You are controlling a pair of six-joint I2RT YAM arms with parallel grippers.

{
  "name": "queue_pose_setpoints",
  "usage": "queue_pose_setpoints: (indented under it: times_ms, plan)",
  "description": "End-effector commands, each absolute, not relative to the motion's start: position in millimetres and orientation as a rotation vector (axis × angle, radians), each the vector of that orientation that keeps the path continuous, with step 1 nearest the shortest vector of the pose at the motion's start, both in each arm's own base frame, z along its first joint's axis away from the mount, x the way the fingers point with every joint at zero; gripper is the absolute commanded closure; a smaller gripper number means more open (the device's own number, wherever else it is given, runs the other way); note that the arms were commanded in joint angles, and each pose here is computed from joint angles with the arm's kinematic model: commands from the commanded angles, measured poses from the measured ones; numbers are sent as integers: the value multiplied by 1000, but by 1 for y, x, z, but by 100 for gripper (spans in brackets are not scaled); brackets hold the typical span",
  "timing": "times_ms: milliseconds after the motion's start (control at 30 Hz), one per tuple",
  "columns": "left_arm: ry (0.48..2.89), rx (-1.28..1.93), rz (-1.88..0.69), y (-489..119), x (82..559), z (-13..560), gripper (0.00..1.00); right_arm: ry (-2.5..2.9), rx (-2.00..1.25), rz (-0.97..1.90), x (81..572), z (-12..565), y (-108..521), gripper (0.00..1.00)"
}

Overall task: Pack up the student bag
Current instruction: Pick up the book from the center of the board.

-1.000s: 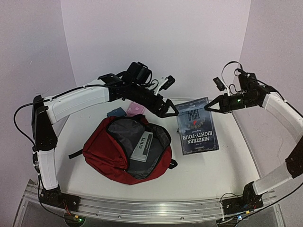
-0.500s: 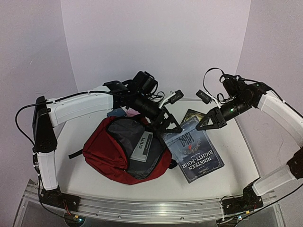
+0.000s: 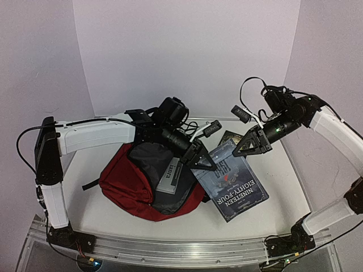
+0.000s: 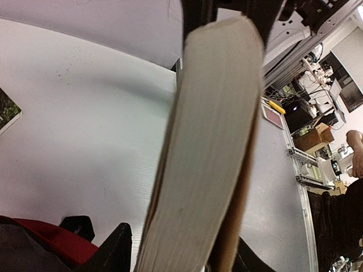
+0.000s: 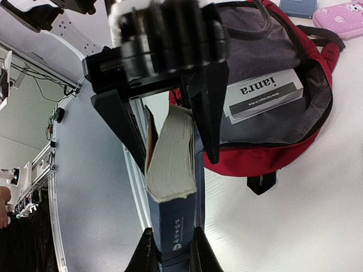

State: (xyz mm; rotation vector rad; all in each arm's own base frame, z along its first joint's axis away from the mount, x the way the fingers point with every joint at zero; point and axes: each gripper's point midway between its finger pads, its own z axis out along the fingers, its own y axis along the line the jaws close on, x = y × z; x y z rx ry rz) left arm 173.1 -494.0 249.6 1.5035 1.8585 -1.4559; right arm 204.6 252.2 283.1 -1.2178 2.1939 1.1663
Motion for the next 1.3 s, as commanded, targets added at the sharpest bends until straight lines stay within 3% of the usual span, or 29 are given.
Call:
queue_pose_setpoints:
  times_ms: [0, 167, 300, 333, 467, 633, 933, 1267]
  plan:
    - [1667, 1537, -1544, -490, 153, 296, 57, 2048, -1261, 1241, 203, 315, 265, 100]
    - [1632, 1513, -1557, -487, 151, 303, 80, 2042, -1260, 1261, 206, 318, 268, 100]
    - [1646, 1428, -1541, -486, 159, 308, 99, 2069, -1216, 1233, 218, 323, 270, 86]
    - [1652, 1395, -1538, -485, 162, 310, 100, 2085, -1191, 1229, 223, 324, 270, 79]
    - [1662, 1202, -1549, -472, 188, 323, 100, 2113, -1058, 1252, 246, 340, 264, 25]
    - [1569, 923, -1596, -440, 217, 362, 100, 2094, -707, 1327, 300, 370, 234, 3]
    - [1476, 548, -1524, -387, 248, 408, 100, 2093, -507, 1273, 322, 343, 214, 2]
    - [1368, 445, -1654, -370, 237, 438, 100, 1983, -478, 1464, 314, 346, 227, 2]
